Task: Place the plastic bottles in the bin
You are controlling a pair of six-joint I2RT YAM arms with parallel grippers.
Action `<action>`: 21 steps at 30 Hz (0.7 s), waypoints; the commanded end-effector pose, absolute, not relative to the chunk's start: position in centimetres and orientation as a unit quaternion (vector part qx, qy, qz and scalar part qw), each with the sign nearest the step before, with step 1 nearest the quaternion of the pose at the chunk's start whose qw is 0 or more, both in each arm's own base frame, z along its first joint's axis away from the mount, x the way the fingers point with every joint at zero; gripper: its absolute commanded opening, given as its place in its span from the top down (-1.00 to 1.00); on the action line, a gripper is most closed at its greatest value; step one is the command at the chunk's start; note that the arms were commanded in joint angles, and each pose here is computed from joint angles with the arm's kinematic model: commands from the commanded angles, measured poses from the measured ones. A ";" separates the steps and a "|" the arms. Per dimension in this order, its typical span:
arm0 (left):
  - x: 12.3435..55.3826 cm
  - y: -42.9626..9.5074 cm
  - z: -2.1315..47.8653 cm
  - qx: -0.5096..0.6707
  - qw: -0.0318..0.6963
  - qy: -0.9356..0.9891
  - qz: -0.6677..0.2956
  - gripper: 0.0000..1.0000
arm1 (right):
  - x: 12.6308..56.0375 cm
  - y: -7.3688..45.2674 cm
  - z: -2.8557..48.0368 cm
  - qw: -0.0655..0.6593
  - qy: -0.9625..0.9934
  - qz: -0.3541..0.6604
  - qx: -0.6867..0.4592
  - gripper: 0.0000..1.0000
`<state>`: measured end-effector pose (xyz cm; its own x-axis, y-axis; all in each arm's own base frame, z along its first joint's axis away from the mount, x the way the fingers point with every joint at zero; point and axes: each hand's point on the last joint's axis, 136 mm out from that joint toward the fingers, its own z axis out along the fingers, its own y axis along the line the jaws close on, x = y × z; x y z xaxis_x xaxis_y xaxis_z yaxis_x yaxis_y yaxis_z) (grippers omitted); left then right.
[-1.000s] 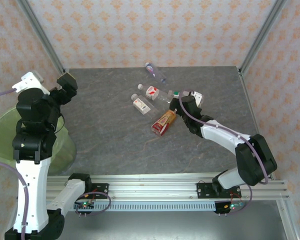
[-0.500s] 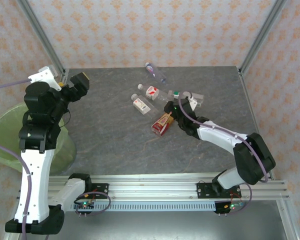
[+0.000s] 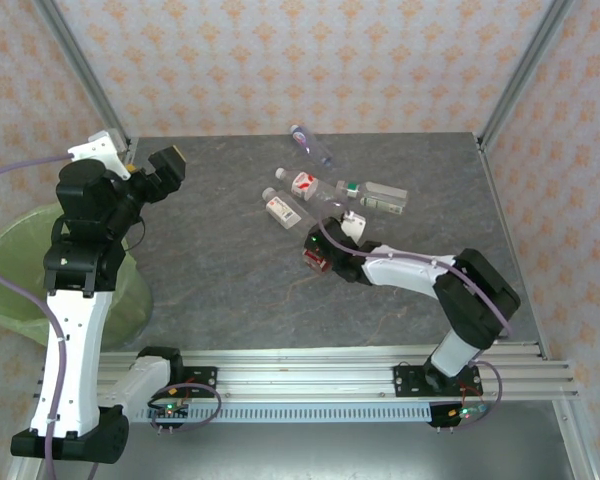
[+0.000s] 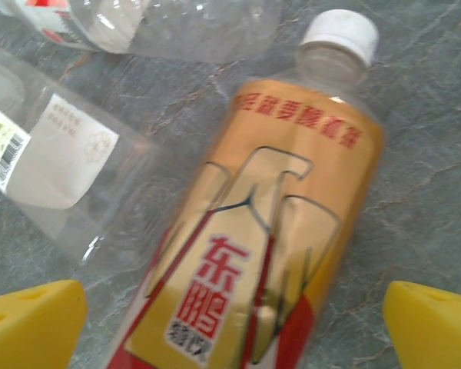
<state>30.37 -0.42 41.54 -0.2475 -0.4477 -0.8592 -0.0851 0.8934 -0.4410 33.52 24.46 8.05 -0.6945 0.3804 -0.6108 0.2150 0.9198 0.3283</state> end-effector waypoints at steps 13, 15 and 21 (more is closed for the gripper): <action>31.3 -0.4 41.2 -0.171 0.589 0.775 -0.156 -1.00 | 32.2 23.7 3.4 0.295 0.948 0.026 0.115 -0.99; 31.3 -0.4 41.2 -0.171 0.589 0.774 -0.156 -1.00 | 32.2 23.5 3.2 0.295 0.949 0.016 0.110 -0.97; 31.5 -0.4 41.2 -0.172 0.588 0.775 -0.156 -1.00 | 32.2 22.0 3.7 0.312 0.946 -0.022 0.090 -0.83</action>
<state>31.16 -0.43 40.79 -0.2669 -0.4487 -0.8529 -0.0940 0.8929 -0.4403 31.91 23.15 2.75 -0.8049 0.2084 -0.5557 0.1916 0.9774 0.0891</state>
